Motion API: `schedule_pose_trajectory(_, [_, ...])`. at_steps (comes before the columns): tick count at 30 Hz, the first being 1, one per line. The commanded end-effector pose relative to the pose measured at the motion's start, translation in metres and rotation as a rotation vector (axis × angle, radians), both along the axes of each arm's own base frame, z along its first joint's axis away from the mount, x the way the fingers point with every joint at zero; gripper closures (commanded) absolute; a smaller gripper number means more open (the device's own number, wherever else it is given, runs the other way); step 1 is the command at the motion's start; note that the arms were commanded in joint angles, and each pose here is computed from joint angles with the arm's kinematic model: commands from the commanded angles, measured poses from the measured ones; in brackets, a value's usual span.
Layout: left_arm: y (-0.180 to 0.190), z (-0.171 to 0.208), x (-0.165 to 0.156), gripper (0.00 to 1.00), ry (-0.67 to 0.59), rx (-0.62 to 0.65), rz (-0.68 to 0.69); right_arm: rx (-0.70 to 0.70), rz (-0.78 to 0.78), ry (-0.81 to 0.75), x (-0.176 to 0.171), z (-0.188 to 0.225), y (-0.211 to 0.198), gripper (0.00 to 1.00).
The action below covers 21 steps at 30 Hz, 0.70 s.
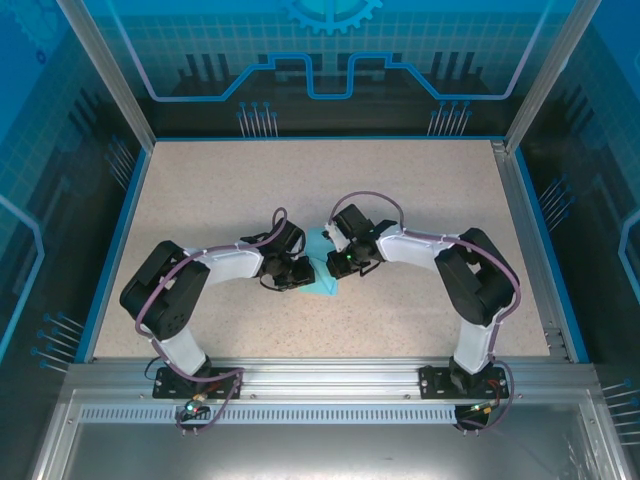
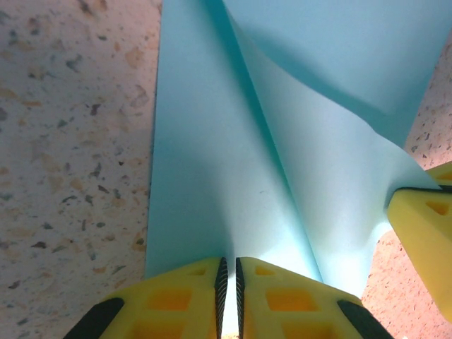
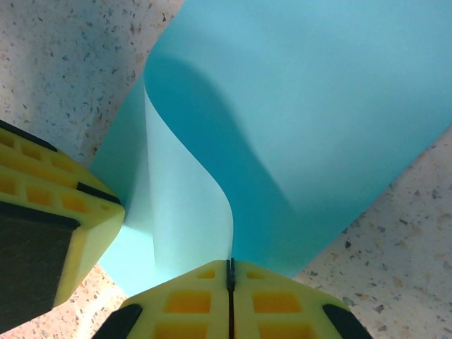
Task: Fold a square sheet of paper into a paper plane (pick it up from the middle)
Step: Fold the triangle a second time at the center of the table.
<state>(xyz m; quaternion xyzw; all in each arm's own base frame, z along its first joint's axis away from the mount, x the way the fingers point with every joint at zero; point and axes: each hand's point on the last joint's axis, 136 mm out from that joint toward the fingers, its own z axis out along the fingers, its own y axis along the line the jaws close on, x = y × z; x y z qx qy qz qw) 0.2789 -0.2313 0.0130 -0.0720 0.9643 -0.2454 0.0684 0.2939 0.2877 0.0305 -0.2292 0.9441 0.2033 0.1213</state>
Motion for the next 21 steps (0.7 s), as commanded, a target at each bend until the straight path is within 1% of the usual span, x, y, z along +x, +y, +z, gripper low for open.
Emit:
schedule_pose_trajectory(1, [0.012,-0.006,-0.001,0.83,0.015,0.052,0.012,-0.019,0.014,0.007,0.007,-0.001,-0.004,0.93])
schedule_pose_trajectory(21, [0.012,-0.008,0.000,0.83,0.020,0.057,0.012,-0.071,0.024,0.000,0.019,-0.007,-0.008,0.92])
